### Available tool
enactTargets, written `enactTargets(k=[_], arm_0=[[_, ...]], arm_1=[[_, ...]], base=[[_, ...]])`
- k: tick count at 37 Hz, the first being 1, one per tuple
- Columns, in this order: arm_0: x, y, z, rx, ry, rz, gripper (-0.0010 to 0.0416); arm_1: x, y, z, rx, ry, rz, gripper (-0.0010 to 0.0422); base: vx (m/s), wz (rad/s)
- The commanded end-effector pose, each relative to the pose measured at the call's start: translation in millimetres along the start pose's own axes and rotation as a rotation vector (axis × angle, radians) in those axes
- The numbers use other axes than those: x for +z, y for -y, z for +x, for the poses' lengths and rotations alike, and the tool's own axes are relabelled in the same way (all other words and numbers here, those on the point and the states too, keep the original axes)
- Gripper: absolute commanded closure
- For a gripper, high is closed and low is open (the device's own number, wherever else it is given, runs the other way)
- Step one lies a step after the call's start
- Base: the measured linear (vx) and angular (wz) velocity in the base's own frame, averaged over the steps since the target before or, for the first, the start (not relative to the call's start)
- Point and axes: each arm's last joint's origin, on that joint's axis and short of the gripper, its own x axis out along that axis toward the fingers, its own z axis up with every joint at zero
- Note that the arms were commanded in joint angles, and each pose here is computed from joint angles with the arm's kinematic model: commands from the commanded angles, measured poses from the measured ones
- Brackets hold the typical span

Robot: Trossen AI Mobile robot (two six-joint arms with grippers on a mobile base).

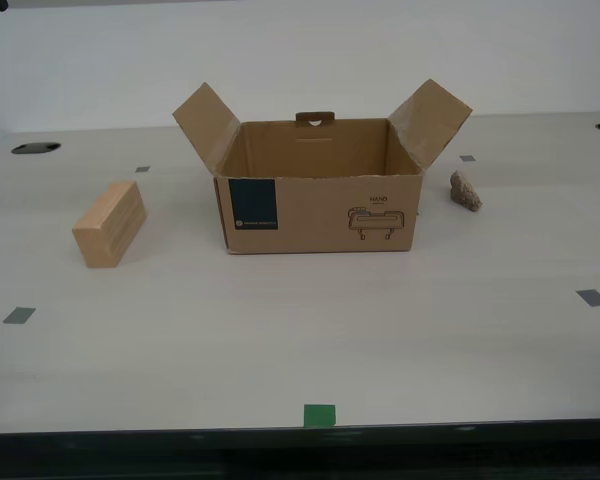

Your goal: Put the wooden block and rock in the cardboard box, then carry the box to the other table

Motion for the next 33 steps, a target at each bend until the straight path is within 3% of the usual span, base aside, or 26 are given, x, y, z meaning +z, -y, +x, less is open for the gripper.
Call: enactTargets(k=[1, 24, 27, 33], arm_0=[[-0.2, 0.1, -0.4, -0.005, -0.001, 0.023, 0.0403], [-1.3, -0.3, -3.1, 0.005, -0.006, 0.006, 0.0399], [-1.3, -0.2, -3.1, 0.005, -0.006, 0.006, 0.0371], [-1.3, 0.3, -3.1, -0.013, -0.005, -0.018, 0.0269]], arm_1=[[0.1, 0.0, -0.2, -0.003, 0.001, 0.005, 0.0117], [0.7, 0.1, -0.3, -0.003, 0.008, 0.006, 0.0117], [0.7, 0.1, -0.3, -0.003, 0.008, 0.006, 0.0117], [0.7, 0.1, -0.3, -0.003, 0.008, 0.006, 0.0117]], base=[[0.0, 0.0], [0.0, 0.0], [0.0, 0.0], [0.0, 0.0]])
